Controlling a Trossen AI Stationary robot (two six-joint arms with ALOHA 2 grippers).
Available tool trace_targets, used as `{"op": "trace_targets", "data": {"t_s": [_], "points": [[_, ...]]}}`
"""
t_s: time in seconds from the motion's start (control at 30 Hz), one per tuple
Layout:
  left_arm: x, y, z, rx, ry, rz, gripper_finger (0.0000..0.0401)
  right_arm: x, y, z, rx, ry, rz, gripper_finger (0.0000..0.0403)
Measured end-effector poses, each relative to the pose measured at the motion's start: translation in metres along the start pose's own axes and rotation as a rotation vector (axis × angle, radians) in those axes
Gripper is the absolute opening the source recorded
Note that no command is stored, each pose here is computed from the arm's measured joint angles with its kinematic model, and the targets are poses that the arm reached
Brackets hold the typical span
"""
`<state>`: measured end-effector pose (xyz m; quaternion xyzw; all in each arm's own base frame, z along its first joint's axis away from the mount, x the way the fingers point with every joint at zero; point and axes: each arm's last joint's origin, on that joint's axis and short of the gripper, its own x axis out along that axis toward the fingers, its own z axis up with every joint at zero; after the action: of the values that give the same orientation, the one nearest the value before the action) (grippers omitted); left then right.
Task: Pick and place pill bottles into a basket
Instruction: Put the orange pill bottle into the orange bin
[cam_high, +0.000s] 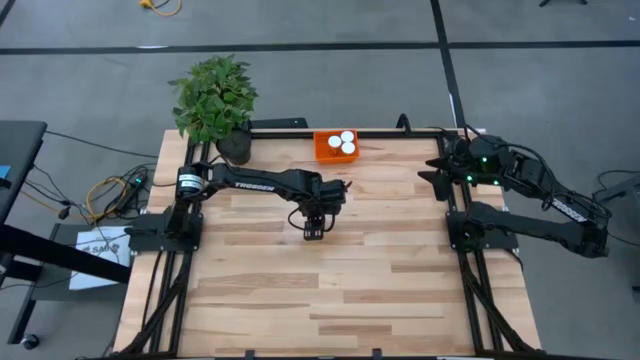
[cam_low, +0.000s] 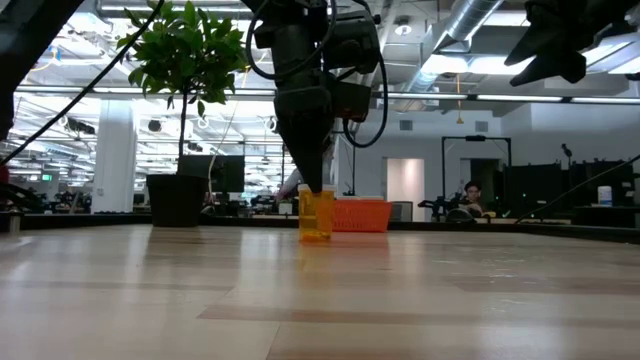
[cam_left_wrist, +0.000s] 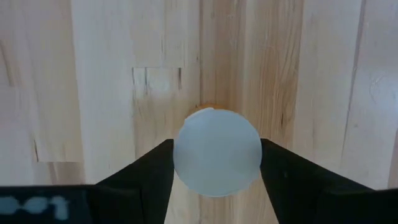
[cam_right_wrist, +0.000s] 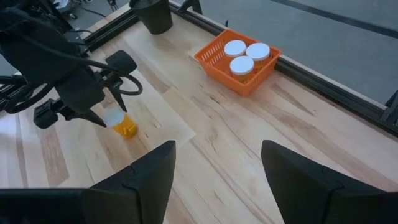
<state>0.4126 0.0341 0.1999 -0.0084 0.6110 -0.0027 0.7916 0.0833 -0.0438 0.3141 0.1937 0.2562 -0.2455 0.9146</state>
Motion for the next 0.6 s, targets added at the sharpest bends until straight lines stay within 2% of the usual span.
{"op": "trace_targets", "data": {"t_s": [0.17, 0.6], "points": [[0.0002, 0.0001, 0.0000, -0.001, 0.001, 0.003, 0.0212, 0.0000, 0.0000, 0.0000, 0.000, 0.000, 0.000, 0.0232], [-0.0056, 0.0024, 0.0024, -0.030, -0.001, 0.006, 0.0205, 0.0000, 0.0002, 0.0007, -0.001, -0.007, 0.002, 0.0232]]}}
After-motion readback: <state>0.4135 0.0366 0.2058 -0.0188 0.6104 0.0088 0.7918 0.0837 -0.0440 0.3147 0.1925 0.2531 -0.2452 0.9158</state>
